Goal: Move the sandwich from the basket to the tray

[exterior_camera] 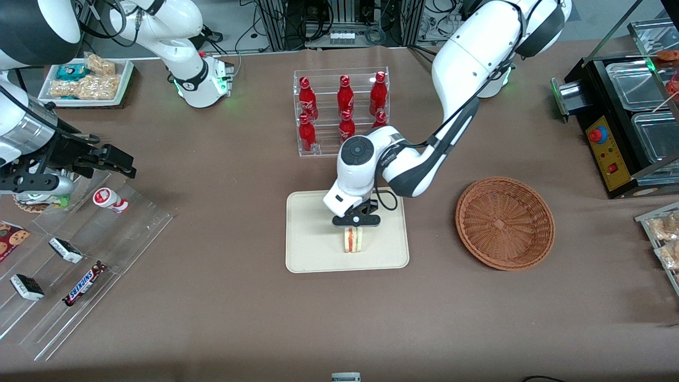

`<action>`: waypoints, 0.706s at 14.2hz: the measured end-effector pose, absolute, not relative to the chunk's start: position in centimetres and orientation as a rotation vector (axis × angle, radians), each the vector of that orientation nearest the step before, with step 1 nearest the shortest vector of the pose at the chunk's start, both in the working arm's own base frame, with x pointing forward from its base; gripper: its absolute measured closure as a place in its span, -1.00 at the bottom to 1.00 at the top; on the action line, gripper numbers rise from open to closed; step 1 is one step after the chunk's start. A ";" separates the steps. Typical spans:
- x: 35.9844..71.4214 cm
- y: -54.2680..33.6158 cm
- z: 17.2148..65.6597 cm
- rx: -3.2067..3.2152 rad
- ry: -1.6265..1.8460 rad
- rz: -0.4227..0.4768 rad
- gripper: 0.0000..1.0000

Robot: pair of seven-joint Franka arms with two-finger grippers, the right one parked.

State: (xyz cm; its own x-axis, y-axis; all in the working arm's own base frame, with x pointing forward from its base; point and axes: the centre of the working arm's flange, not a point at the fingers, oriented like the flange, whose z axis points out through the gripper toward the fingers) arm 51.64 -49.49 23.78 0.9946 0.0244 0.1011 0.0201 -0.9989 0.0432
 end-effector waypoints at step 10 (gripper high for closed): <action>56.7 -40.7 44.3 3.114 0.423 0.347 -1.00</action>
State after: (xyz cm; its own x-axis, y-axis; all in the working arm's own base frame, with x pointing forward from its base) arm 56.66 -40.70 44.27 0.9402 0.2611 0.2188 0.2655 -0.9641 0.0096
